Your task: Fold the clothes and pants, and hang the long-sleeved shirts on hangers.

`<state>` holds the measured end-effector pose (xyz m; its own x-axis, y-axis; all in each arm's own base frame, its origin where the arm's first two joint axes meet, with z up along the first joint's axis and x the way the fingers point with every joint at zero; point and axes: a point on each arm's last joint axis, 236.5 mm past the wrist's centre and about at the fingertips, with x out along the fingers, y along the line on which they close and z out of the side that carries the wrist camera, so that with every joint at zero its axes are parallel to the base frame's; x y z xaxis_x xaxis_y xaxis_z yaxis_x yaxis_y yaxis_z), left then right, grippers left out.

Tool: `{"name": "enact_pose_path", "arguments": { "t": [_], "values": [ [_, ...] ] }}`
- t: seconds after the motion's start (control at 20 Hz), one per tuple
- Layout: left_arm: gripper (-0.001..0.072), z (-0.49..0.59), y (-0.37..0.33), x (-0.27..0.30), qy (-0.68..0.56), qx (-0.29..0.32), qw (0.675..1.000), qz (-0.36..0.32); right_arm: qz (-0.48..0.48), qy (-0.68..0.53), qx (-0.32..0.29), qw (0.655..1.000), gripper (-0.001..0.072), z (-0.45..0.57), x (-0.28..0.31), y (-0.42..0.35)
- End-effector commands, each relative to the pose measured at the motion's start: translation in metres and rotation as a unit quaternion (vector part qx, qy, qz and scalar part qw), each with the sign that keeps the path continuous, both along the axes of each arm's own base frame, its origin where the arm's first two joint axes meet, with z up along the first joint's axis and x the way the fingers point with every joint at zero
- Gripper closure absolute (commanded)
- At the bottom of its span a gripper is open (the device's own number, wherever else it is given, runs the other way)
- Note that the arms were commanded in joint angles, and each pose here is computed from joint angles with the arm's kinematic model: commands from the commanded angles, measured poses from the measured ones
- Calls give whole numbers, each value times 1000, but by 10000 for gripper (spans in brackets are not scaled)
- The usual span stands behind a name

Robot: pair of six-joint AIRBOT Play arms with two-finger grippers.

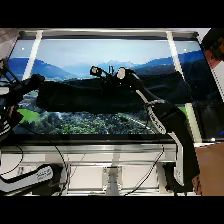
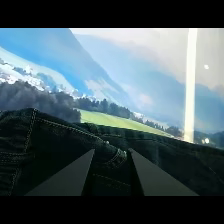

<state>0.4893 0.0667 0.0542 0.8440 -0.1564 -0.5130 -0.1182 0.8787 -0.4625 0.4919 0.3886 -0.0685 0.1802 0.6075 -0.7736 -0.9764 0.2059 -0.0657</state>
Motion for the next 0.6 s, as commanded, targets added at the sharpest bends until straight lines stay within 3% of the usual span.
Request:
{"name": "enact_pose_path", "arguments": {
  "t": [0.0, 0.05, 0.25, 0.55],
  "values": [
    [439, 1, 0, 0, -1, 0, 1000, 0, -4, -4, -3, 1000, 649, -4, 4, -1],
    [439, 1, 0, 0, -1, 0, 1000, 0, -5, -9, -5, 1000, 695, -5, 6, -2],
    [439, 1, 0, 0, -1, 0, 1000, 0, -37, -46, 0, 998, 697, 8, 30, -11],
    [439, 1, 0, 0, -1, 0, 1000, 1, -187, -126, 78, 971, 697, 55, 107, -37]
  ]
}}
